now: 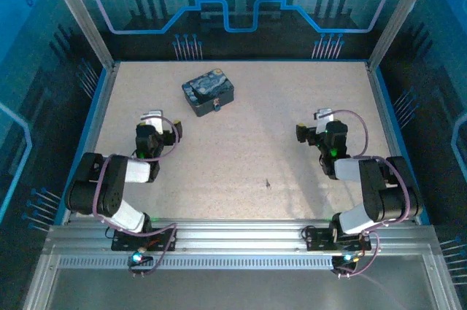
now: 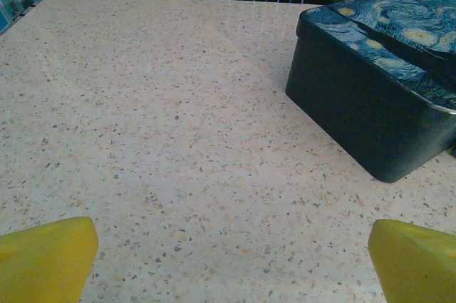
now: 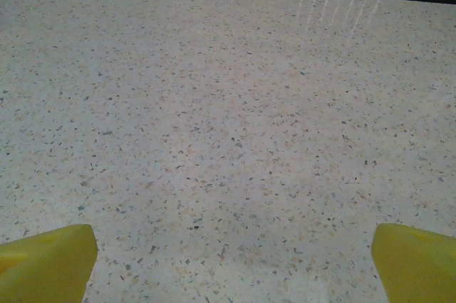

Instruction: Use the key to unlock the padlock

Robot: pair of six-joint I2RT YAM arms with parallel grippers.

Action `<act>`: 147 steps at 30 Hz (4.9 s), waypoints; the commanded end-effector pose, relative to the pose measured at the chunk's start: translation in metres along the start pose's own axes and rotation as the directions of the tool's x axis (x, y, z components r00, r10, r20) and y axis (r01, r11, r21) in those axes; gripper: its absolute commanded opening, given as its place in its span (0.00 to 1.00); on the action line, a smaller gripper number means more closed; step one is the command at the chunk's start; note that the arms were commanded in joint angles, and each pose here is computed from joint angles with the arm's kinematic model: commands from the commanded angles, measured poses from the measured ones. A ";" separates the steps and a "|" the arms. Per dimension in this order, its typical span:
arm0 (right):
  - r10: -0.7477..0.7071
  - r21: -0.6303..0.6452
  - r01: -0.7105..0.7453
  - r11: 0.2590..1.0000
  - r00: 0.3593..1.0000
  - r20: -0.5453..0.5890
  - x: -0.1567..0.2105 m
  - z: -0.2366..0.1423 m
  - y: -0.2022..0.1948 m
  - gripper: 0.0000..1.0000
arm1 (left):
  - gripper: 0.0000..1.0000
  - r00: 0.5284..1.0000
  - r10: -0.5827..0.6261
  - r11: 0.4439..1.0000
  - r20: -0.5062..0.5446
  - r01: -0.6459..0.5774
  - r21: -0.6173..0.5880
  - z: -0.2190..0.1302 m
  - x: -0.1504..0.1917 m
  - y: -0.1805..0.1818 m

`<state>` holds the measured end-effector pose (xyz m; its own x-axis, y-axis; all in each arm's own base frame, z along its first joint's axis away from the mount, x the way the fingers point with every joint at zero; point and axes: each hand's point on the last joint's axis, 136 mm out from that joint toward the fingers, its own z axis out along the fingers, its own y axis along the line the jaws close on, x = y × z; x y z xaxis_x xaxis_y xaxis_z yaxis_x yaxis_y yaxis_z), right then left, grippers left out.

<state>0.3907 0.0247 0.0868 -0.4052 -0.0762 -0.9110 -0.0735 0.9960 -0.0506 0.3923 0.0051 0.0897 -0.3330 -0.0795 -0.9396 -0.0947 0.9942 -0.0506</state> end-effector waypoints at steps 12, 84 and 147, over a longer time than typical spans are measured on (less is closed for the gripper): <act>-0.006 -0.003 0.006 1.000 1.000 0.023 -0.010 0.003 -0.002 1.00 | 0.99 1.000 -0.010 1.000 0.016 0.009 0.018 0.003 -0.007 -0.002; -0.053 -0.254 -0.251 0.934 0.605 -0.795 0.107 -0.144 0.185 0.64 | 0.99 0.873 -0.321 0.794 -0.366 0.459 0.399 -0.081 -0.066 -0.153; -0.061 -0.624 -0.155 0.766 0.949 -0.310 -0.027 -0.159 0.220 0.00 | 0.99 0.908 -0.228 0.557 -0.350 0.417 0.718 -0.139 -0.125 -0.204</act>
<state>0.2302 0.2246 0.1259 -0.7824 -0.1656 -0.6004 -0.4400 0.8292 0.3447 0.3335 -0.1764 0.2159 -0.6458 -0.3518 -0.6776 0.3217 0.6795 -0.6594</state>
